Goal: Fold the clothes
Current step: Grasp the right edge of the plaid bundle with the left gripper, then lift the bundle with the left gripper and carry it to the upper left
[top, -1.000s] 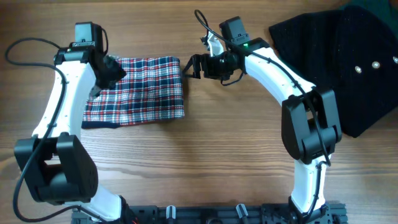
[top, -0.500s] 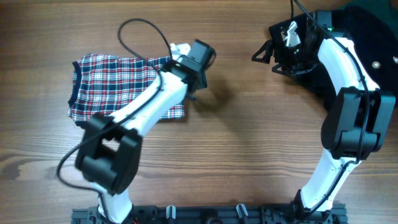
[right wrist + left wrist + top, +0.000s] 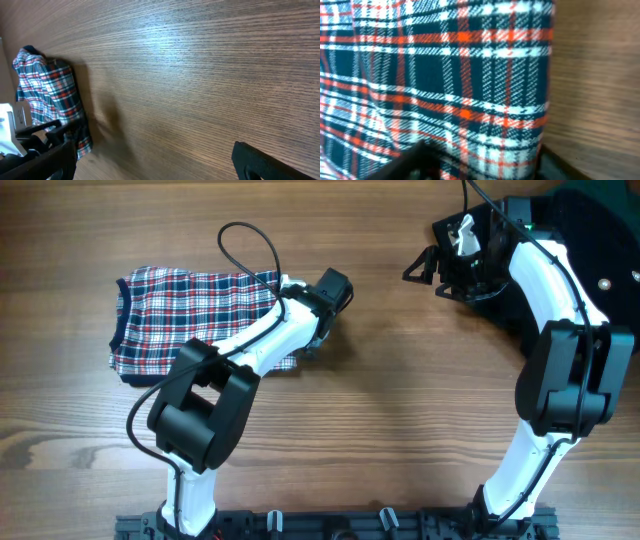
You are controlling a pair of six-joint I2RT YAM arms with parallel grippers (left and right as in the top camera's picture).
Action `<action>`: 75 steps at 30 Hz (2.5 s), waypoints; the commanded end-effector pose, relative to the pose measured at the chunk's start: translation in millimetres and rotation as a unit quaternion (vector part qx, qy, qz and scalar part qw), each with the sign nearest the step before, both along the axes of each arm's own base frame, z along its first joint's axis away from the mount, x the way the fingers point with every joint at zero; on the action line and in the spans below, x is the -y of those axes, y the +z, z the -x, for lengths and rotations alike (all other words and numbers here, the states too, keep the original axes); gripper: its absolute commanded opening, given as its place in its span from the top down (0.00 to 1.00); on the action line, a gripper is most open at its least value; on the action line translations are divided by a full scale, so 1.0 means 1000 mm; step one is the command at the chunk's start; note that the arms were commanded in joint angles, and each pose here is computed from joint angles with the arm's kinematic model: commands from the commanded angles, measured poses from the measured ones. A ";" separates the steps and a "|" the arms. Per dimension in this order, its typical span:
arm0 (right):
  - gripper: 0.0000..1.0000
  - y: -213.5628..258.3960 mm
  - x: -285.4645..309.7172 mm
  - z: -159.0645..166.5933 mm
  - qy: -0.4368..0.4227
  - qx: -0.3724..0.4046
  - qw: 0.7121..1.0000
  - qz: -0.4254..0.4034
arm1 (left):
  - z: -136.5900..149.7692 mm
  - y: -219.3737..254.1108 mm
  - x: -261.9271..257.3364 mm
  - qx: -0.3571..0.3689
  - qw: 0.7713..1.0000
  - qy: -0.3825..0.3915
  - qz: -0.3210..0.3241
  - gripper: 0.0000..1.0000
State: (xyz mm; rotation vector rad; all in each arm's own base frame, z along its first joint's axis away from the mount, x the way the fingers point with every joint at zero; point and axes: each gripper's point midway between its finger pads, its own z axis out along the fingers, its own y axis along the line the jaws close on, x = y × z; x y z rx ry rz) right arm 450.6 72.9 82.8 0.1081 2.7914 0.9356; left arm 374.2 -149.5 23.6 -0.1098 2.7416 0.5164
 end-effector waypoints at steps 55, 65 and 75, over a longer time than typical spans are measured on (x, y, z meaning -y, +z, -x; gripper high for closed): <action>0.00 0.021 -0.034 -0.006 0.024 0.034 0.999 -0.001 | -0.164 0.287 -0.285 0.385 0.882 0.267 0.047 0.96; 0.00 0.021 -0.034 -0.006 0.025 0.034 0.999 -0.001 | -0.189 0.396 -0.287 0.562 0.785 0.245 0.087 0.96; 0.00 0.020 -0.034 -0.007 0.024 0.035 0.999 0.001 | -0.208 0.438 -0.290 0.646 0.724 0.207 0.126 0.96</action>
